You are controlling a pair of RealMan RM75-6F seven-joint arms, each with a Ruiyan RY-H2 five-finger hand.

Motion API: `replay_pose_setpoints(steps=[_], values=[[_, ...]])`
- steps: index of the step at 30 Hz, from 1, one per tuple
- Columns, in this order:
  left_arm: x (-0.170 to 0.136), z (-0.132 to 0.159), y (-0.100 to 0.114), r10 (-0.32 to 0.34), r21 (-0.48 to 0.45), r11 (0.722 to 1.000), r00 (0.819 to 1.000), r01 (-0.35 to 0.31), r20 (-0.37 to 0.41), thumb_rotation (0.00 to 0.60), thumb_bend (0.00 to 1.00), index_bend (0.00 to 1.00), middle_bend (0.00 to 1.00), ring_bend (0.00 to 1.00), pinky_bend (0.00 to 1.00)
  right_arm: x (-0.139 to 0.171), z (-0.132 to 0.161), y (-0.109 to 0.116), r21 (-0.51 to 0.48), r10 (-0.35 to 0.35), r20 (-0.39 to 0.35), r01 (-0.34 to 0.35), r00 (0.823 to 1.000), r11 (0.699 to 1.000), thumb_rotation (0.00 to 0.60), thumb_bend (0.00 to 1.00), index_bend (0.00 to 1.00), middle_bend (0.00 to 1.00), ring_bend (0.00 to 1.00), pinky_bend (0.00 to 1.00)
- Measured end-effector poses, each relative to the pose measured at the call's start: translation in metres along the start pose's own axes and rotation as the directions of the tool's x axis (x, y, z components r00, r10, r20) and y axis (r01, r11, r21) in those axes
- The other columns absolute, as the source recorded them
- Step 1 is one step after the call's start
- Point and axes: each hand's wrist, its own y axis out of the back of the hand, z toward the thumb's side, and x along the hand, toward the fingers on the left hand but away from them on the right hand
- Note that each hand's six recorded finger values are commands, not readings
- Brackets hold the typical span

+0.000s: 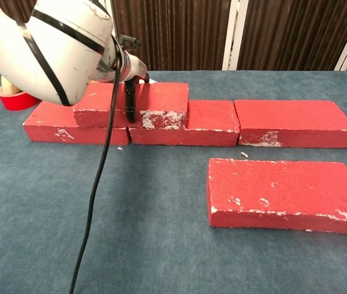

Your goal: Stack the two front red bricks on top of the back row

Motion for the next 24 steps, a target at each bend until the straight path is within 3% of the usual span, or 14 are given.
replay_pose_setpoints(steps=[24], values=[[-0.0026, 0.0066, -0.0003, 0.011, -0.015, 1.0, 1.0, -0.011, -0.002, 0.6, 0.23, 0.0, 0.0, 0.0, 0.05, 0.0008, -0.0004, 0.002, -0.009, -0.007, 0.005, 0.007, 1.0, 1.0, 0.6, 0.0, 0.15, 0.12, 0.04, 0.0]])
